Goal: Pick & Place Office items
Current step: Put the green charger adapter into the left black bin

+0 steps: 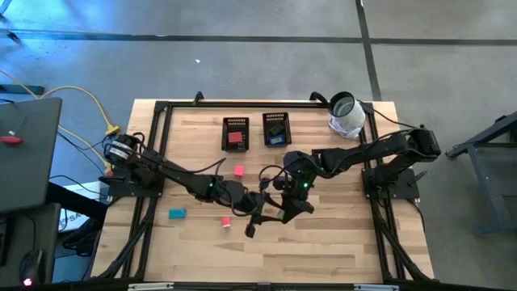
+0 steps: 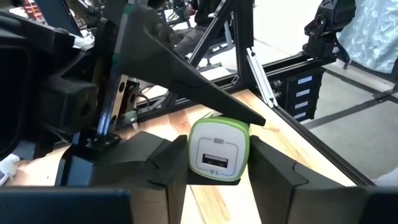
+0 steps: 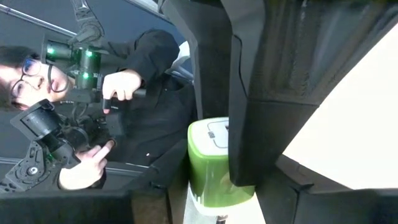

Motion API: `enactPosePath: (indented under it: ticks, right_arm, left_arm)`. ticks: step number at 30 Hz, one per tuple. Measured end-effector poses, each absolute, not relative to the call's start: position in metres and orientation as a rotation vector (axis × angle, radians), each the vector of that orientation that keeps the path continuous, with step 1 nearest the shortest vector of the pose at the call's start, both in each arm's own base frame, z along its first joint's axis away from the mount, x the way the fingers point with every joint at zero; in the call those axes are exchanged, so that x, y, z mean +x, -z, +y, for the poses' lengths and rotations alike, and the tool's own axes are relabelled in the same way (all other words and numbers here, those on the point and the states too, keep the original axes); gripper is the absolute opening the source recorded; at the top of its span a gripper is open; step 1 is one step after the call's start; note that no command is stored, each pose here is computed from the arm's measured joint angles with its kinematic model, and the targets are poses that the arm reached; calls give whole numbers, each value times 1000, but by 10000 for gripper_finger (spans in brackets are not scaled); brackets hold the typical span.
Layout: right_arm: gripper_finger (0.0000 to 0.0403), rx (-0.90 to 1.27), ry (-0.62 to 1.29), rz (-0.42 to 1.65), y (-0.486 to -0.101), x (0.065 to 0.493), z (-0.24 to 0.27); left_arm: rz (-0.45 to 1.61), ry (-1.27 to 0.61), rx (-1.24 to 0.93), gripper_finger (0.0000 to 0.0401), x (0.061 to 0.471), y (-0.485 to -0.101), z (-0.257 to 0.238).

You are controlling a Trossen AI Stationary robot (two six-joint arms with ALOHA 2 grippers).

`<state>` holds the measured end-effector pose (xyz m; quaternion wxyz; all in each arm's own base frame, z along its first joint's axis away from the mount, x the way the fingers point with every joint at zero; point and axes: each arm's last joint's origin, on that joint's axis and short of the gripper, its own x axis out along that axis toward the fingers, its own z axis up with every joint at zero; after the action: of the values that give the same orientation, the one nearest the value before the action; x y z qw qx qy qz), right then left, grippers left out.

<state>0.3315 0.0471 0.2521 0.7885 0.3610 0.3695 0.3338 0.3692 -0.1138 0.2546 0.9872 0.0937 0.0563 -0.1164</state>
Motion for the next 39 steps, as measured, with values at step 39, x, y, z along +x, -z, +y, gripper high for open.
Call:
enactPosePath:
  ticks: [39]
  right_arm:
    - [180,593,-408,681,-282,300,-5]
  left_arm:
    - [503,-465,705,120,332,-227,-140]
